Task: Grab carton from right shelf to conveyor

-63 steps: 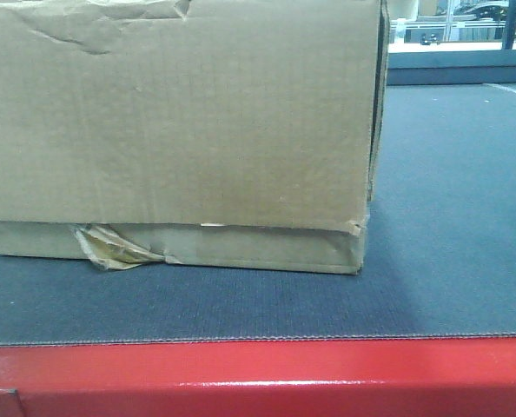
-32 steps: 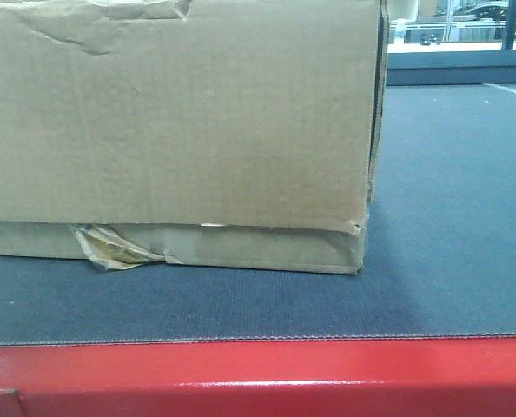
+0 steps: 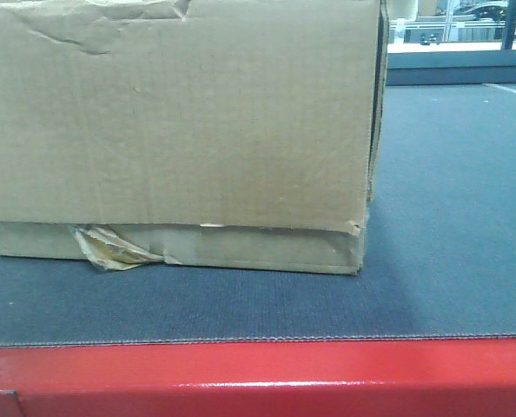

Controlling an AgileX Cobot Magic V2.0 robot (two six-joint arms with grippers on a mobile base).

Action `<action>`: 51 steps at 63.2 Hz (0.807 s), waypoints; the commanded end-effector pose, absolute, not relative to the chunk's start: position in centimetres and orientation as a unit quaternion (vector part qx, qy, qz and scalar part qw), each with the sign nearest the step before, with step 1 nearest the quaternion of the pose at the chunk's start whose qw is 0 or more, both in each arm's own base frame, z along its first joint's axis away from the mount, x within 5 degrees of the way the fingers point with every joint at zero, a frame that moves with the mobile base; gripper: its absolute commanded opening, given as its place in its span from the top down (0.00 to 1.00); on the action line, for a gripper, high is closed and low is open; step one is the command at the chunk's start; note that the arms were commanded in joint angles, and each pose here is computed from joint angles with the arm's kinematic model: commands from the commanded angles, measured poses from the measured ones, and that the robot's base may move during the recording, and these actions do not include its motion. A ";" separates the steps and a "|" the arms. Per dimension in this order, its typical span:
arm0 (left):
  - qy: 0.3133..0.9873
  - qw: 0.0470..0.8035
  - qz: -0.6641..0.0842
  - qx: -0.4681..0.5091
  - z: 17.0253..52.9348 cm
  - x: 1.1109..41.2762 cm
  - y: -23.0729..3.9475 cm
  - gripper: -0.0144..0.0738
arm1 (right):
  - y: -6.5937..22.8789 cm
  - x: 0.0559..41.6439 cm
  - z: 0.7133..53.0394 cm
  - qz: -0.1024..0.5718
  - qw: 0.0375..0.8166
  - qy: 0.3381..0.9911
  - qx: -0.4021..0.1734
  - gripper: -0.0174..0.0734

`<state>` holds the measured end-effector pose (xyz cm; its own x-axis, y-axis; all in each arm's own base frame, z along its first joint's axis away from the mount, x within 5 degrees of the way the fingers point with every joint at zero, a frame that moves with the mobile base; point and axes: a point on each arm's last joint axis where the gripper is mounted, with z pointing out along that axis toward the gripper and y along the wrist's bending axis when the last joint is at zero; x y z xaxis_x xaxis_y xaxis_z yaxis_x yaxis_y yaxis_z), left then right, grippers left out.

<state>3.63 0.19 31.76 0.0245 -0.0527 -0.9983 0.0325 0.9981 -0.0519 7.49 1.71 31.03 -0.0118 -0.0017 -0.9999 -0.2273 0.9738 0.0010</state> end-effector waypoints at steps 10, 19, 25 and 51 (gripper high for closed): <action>0.696 0.716 -0.019 -0.047 30.3 3.7 0.3 0.85 | 1.7 7.4 31.3 0.076 0.711 0.694 -0.084 0.88; 0.692 0.719 0.004 -0.065 26.3 4.5 0.6 0.85 | 1.7 7.4 31.3 0.076 0.711 0.694 -0.084 0.88; 0.681 0.729 0.003 -0.062 22.6 5.3 0.5 0.85 | 1.7 7.4 31.3 0.076 0.711 0.694 -0.084 0.88; 0.702 0.710 0.005 -0.062 20.6 5.6 0.6 0.85 | 1.7 7.3 31.5 0.077 0.716 0.689 -0.084 0.88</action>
